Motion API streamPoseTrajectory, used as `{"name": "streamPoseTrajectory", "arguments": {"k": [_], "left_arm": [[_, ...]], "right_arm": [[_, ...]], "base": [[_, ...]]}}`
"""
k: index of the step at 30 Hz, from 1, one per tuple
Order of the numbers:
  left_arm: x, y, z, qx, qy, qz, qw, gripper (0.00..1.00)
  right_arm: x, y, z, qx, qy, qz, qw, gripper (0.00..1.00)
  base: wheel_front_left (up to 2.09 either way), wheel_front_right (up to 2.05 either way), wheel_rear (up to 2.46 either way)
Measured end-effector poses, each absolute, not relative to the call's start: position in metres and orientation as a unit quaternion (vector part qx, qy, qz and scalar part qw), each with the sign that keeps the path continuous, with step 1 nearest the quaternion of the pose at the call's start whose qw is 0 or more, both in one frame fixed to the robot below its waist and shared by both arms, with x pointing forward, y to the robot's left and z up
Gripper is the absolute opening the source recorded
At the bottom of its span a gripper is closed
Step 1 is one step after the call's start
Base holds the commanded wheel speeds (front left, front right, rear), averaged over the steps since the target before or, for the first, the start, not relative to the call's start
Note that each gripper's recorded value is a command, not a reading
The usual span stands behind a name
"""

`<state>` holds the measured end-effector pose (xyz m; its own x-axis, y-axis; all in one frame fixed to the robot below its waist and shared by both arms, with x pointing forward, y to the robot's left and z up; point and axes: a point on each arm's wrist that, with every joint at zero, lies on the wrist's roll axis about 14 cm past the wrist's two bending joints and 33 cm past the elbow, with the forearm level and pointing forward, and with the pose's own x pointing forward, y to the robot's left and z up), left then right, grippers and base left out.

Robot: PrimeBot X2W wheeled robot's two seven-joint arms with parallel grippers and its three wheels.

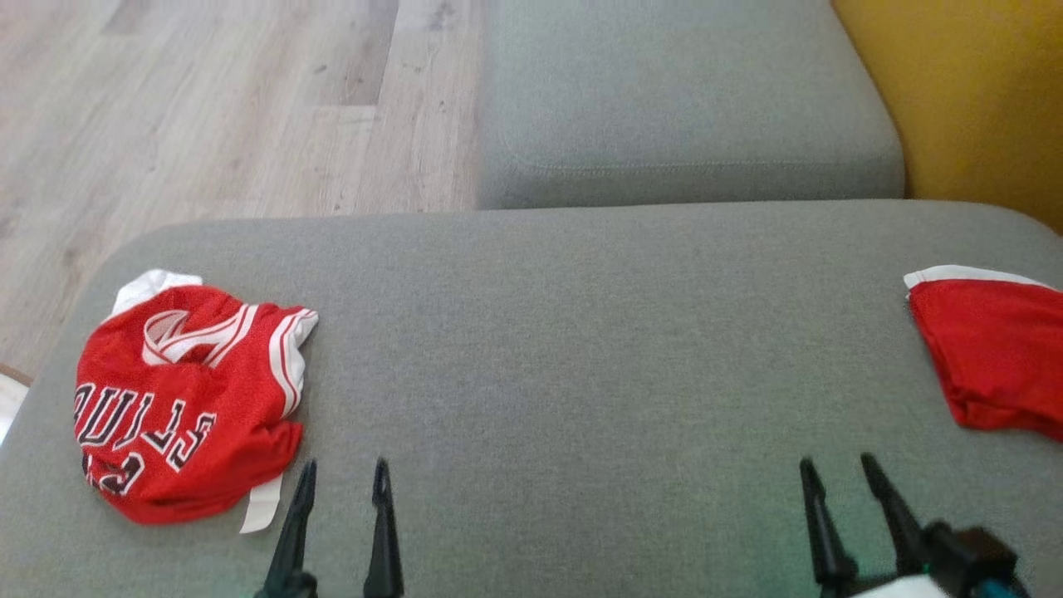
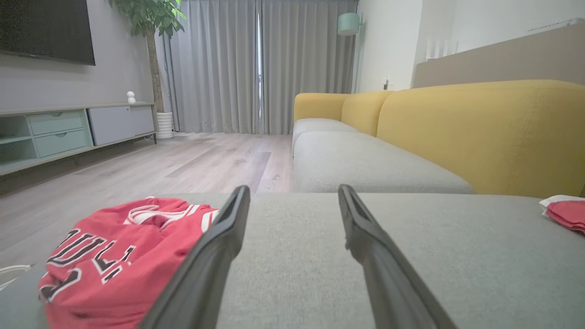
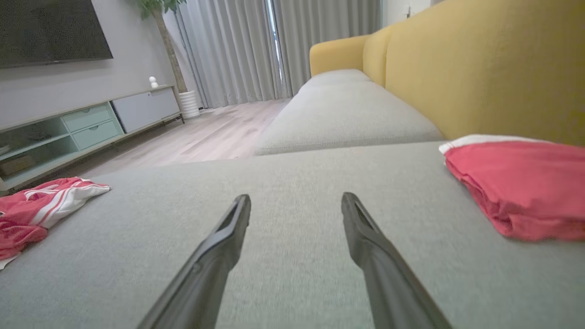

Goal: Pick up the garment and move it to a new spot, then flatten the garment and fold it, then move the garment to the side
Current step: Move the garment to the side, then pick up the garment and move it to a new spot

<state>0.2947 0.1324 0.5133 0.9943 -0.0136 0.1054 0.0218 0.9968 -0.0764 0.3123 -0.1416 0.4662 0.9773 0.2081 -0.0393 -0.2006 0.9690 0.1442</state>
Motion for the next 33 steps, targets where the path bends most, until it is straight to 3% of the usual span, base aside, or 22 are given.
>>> {"name": "streamPoseTrajectory", "arguments": {"k": [4,33], "left_arm": [[0.285,0.138,0.497,-0.035,-0.027,-0.005,0.999,1.00],[0.283,0.138,0.489,-0.034,-0.018,-0.023,0.999,1.00]], "right_arm": [[0.298,-0.142,0.454,0.072,0.044,0.096,0.992,1.00],[0.298,-0.140,0.461,0.080,0.032,0.092,0.992,1.00]], "base": [[0.00,0.00,0.00],[0.00,0.00,0.00]]}}
